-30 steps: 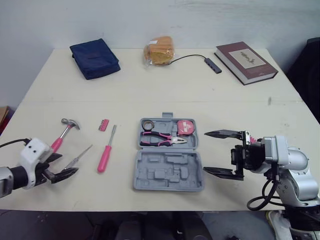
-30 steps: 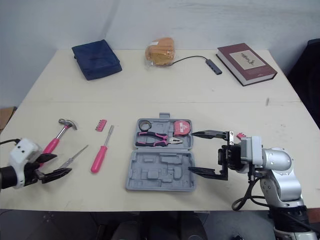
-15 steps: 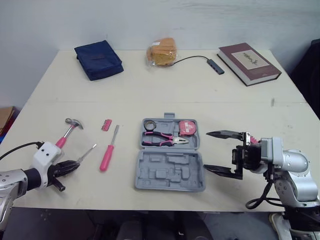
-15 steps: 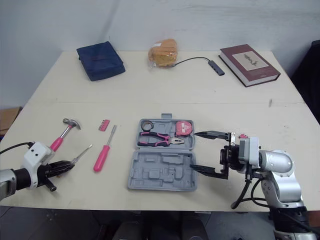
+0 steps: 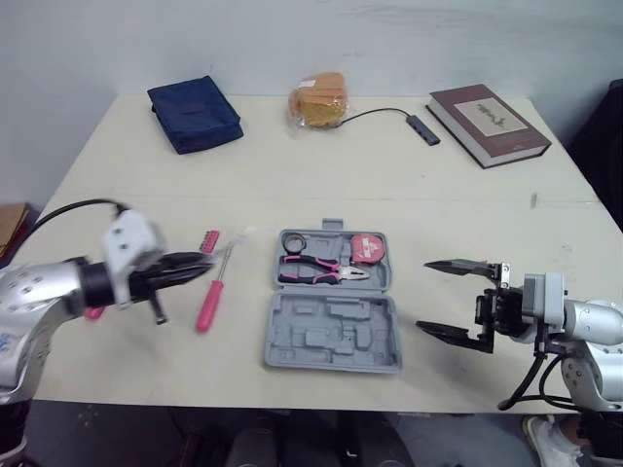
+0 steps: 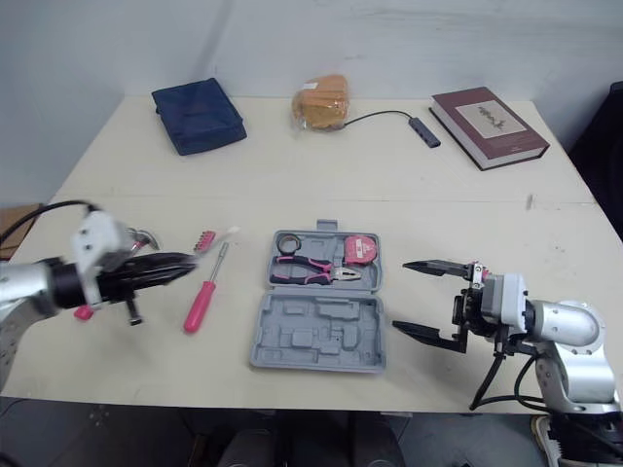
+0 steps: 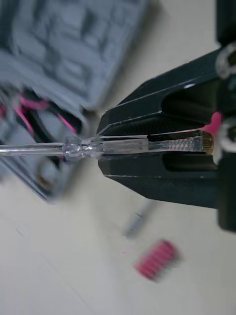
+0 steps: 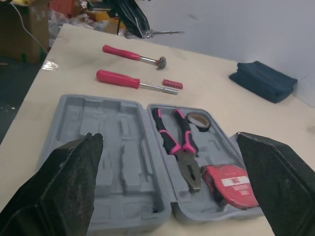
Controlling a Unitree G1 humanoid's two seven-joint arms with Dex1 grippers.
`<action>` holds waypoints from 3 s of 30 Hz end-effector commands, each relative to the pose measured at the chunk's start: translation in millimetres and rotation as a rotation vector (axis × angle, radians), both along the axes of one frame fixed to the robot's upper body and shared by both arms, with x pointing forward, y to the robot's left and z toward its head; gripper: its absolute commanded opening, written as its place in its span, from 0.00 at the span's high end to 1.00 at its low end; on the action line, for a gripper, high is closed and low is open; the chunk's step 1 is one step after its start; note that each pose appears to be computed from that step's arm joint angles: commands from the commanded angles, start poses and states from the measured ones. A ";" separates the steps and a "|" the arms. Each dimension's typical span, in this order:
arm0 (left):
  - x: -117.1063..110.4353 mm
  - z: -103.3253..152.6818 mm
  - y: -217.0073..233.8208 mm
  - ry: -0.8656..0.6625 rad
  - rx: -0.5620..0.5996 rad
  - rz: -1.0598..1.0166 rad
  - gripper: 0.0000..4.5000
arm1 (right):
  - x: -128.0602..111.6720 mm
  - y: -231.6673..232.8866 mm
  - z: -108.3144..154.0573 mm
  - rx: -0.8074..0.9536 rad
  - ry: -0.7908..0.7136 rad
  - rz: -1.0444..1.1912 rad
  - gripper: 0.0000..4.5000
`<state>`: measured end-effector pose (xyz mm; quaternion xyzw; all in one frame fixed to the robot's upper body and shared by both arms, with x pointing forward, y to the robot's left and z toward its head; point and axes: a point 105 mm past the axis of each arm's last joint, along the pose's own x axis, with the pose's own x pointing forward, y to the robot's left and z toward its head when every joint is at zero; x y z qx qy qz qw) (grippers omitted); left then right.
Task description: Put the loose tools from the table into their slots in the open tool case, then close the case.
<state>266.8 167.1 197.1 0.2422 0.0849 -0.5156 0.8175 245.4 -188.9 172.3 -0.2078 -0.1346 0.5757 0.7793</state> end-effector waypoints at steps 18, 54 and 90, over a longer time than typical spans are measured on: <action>14.3 -56.3 -104.7 0.048 0.525 -0.272 1.00 | -11.1 -8.0 -10.8 0.038 0.027 -0.053 0.00; 37.5 -55.9 -101.1 -0.072 0.614 -0.224 1.00 | -15.9 2.3 -8.7 0.047 0.031 -0.033 0.00; 39.1 -18.7 -100.7 -0.152 -0.125 -0.278 0.99 | -13.8 5.4 -10.8 0.052 0.064 -0.044 0.00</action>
